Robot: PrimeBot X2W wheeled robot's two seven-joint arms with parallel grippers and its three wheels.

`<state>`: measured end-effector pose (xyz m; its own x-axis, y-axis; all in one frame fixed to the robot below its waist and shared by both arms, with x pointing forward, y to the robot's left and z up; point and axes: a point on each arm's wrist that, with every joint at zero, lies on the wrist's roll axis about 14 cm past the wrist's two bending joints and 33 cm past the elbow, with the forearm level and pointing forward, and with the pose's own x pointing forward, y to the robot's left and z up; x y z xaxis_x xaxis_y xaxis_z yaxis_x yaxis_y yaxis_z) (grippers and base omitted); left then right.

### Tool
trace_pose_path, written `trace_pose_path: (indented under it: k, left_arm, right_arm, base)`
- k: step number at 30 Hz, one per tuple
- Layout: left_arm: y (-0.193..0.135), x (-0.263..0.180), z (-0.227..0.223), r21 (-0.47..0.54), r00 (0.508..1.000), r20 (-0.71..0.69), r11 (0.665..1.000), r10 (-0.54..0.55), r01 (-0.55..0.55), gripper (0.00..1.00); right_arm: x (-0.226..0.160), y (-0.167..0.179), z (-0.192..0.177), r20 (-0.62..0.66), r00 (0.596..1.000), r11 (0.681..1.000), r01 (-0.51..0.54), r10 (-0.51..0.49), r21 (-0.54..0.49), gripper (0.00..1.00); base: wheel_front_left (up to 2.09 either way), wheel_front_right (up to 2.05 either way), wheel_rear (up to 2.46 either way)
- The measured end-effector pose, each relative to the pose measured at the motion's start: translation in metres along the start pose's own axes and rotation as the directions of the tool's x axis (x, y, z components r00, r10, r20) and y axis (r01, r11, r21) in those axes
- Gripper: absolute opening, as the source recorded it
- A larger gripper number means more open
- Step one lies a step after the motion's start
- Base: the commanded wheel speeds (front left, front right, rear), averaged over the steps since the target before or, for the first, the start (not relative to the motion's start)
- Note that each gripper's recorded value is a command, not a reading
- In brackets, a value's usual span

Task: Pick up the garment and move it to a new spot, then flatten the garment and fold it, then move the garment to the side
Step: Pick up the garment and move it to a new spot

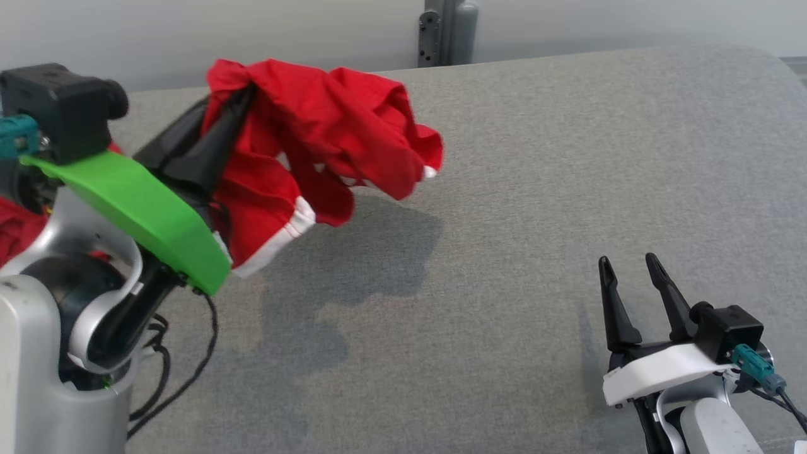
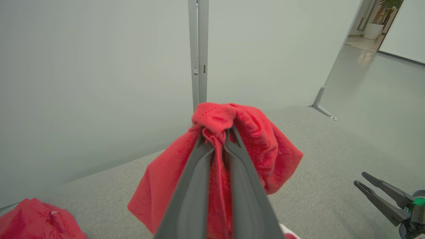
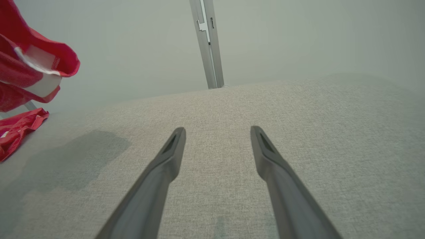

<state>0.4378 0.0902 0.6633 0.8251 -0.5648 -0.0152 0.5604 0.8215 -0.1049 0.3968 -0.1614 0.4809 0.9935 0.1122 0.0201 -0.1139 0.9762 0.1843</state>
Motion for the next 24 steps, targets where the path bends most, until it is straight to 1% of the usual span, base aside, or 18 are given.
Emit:
trace_pose_path:
  k: [2,3,6,7,8,10,13,15,18,20,22,24]
  left_arm:
    - [-0.031,0.008,-0.001,-0.041,0.994,0.003,0.993,-0.107,0.107,0.0]
    - [-0.048,0.012,-0.003,-0.065,0.986,0.004,0.984,-0.164,0.164,0.0]
    - [-0.09,0.021,-0.009,-0.145,0.951,-0.003,0.941,-0.31,0.306,0.0]
    - [-0.101,0.024,-0.011,-0.175,0.936,-0.004,0.922,-0.352,0.346,0.0]
    - [-0.112,0.028,-0.015,-0.2,0.921,-0.009,0.903,-0.388,0.379,0.0]
    - [-0.125,0.037,-0.027,-0.242,0.9,-0.045,0.879,-0.433,0.411,0.0]
    - [-0.135,0.057,-0.059,-0.339,0.877,-0.127,0.851,-0.464,0.401,0.0]
    - [-0.132,0.072,-0.086,-0.393,0.868,-0.195,0.847,-0.456,0.357,0.0]
    - [-0.12,0.099,-0.123,-0.434,0.874,-0.275,0.863,-0.399,0.258,0.0]
    - [-0.11,0.115,-0.145,-0.448,0.886,-0.306,0.874,-0.349,0.19,0.0]
    - [-0.098,0.13,-0.166,-0.424,0.902,-0.321,0.896,-0.288,0.135,0.0]
    - [-0.086,0.139,-0.192,-0.387,0.904,-0.359,0.918,-0.232,0.082,0.0]
  right_arm:
    - [-0.006,-0.009,0.004,0.009,1.0,1.0,0.03,-0.03,-0.002,1.0]
    - [-0.01,-0.013,0.005,0.012,0.999,0.999,0.045,-0.045,-0.003,1.0]
    - [-0.02,-0.028,0.01,0.022,0.995,0.995,0.095,-0.095,-0.005,1.0]
    - [-0.024,-0.033,0.011,0.025,0.993,0.994,0.112,-0.112,-0.005,1.0]
    - [-0.028,-0.038,0.013,0.03,0.991,0.991,0.132,-0.132,-0.004,1.0]
    - [-0.035,-0.048,0.016,0.036,0.985,0.986,0.167,-0.167,-0.003,1.0]
    - [-0.048,-0.064,0.018,0.039,0.973,0.974,0.226,-0.226,-0.005,1.0]
    - [-0.056,-0.072,0.018,0.037,0.966,0.966,0.257,-0.257,-0.004,1.0]
    - [-0.064,-0.081,0.017,0.031,0.956,0.956,0.293,-0.292,-0.009,1.0]
    - [-0.067,-0.085,0.017,0.028,0.95,0.951,0.31,-0.31,-0.009,1.0]
    - [-0.068,-0.088,0.014,0.019,0.947,0.947,0.322,-0.322,0.0,1.0]
    - [-0.068,-0.09,0.011,0.008,0.945,0.945,0.327,-0.327,0.002,1.0]
  base:
    - [0.0,0.0,0.0]
    - [0.0,0.0,0.0]
    - [0.0,0.0,0.0]
    - [0.0,0.0,0.0]
    - [0.0,0.0,0.0]
    - [0.0,0.0,0.0]
    - [0.0,0.0,0.0]
    - [0.0,0.0,0.0]
    - [0.0,0.0,0.0]
    - [0.0,0.0,0.0]
    - [0.0,0.0,0.0]
    - [0.0,0.0,0.0]
